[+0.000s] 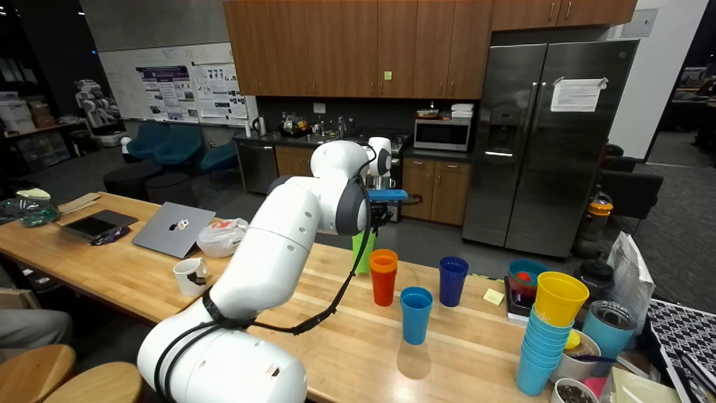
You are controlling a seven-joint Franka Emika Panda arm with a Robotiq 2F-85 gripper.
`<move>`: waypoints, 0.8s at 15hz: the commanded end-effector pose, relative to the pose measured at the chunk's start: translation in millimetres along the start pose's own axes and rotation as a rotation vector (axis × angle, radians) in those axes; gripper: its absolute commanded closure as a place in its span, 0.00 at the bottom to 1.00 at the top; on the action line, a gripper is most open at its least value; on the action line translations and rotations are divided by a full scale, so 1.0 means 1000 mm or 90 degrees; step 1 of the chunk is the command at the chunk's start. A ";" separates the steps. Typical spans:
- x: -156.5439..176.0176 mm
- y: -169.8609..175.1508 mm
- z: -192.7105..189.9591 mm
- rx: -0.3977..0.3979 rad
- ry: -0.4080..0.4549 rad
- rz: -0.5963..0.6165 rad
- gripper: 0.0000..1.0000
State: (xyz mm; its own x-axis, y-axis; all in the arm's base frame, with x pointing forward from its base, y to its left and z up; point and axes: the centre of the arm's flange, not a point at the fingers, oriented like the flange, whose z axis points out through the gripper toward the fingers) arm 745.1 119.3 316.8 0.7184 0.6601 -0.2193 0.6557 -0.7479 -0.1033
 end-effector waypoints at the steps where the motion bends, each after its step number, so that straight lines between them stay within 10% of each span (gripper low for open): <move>1: 0.014 0.012 -0.009 -0.037 0.004 0.015 0.99; 10: 0.028 0.018 0.001 -0.082 0.065 0.026 0.99; 11: 0.029 0.017 0.002 -0.084 0.068 0.026 0.71; 12: 0.030 0.018 0.003 -0.087 0.072 0.026 0.70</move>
State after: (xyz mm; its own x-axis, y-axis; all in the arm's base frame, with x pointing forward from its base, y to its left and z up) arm 768.0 121.9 303.6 0.7519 0.6476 -0.1233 0.6524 -0.7579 -0.0020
